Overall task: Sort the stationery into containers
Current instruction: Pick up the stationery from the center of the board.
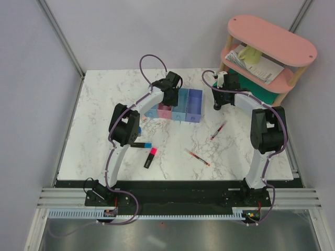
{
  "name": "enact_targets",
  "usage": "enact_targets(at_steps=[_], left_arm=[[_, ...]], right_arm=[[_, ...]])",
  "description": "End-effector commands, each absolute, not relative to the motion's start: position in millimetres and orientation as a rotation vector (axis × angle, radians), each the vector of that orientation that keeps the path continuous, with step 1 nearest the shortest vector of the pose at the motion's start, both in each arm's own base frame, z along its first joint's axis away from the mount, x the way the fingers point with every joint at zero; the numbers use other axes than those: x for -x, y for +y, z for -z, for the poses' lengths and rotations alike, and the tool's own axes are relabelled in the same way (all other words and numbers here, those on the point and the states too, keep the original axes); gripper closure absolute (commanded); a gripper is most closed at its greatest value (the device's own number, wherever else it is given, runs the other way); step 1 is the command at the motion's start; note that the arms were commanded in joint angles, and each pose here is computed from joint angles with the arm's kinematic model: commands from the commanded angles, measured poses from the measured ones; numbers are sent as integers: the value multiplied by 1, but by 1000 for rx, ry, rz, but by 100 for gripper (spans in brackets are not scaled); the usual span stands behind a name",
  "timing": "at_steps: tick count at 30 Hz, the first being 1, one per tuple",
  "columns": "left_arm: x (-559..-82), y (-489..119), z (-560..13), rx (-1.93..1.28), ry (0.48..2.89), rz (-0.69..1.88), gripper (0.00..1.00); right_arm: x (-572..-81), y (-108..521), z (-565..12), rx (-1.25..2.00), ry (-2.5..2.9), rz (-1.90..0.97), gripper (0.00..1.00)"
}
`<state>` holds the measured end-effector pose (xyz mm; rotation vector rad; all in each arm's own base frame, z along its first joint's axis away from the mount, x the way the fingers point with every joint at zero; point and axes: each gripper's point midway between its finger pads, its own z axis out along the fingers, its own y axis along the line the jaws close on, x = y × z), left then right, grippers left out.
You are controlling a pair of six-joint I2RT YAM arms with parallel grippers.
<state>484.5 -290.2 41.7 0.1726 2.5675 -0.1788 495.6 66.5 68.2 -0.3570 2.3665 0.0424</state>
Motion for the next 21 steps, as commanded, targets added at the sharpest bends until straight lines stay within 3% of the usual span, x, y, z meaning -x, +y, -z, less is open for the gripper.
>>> enact_targets(at_steps=[1, 4, 21], left_arm=[[-501, -292, -47, -160, 2522, 158, 55], [-502, -293, -53, -165, 2512, 165, 55], [-499, -277, -166, -285, 2314, 179, 52]], right_arm=[[-502, 67, -76, 326, 2329, -47, 51], [-501, 66, -77, 326, 2329, -46, 57], [-499, 72, -170, 325, 2192, -75, 59]])
